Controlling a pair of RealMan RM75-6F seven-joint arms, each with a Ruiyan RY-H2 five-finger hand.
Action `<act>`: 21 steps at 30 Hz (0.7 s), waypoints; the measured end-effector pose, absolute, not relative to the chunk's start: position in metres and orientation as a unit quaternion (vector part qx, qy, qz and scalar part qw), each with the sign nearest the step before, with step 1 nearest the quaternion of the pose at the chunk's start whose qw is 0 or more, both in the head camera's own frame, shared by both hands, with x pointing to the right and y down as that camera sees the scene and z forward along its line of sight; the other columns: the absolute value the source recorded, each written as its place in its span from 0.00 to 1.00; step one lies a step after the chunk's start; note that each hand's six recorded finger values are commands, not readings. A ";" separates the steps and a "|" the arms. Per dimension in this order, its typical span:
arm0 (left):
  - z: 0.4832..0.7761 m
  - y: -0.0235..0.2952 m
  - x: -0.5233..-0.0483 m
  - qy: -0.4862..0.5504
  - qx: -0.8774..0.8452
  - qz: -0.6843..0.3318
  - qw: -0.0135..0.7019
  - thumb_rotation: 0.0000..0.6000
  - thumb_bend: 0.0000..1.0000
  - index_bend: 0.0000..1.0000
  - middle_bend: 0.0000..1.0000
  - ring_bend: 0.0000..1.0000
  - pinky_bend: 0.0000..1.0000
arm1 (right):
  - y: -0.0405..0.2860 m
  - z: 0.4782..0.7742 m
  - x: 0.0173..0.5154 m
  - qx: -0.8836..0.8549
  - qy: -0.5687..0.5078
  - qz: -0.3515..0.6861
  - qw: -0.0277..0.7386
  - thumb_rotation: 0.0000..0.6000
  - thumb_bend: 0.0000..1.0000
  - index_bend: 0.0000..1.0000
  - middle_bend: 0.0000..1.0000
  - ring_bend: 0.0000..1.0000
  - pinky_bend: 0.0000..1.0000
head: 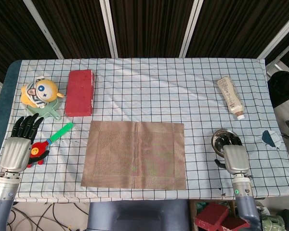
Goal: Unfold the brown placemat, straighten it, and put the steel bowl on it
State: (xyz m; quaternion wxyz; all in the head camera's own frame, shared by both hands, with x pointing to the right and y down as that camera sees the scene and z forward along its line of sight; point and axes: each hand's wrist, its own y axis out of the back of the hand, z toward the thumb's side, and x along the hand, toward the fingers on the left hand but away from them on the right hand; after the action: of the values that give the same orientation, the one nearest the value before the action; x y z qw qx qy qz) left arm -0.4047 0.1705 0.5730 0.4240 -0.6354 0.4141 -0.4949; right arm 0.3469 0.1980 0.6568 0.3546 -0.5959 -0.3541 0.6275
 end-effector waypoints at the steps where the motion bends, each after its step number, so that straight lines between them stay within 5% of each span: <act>1: 0.573 0.170 -0.405 0.415 -0.635 -0.495 0.424 1.00 0.07 0.03 0.01 0.00 0.00 | 0.198 0.659 0.348 -0.594 -0.352 0.631 0.353 1.00 0.12 0.32 0.21 0.10 0.16; 10: 0.575 0.170 -0.405 0.414 -0.637 -0.497 0.420 1.00 0.07 0.03 0.01 0.00 0.00 | 0.199 0.675 0.359 -0.571 -0.334 0.662 0.352 1.00 0.14 0.38 0.24 0.10 0.16; 21: 0.577 0.170 -0.404 0.413 -0.640 -0.497 0.416 1.00 0.07 0.03 0.01 0.00 0.00 | 0.200 0.690 0.364 -0.564 -0.319 0.678 0.347 1.00 0.44 0.52 0.34 0.11 0.16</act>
State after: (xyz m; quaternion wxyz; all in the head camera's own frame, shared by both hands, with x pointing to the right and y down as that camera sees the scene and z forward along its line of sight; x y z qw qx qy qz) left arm -0.4043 0.1703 0.5769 0.4158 -0.6395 0.4134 -0.4972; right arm 0.3636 0.1996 0.6905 0.3469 -0.5641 -0.3193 0.6779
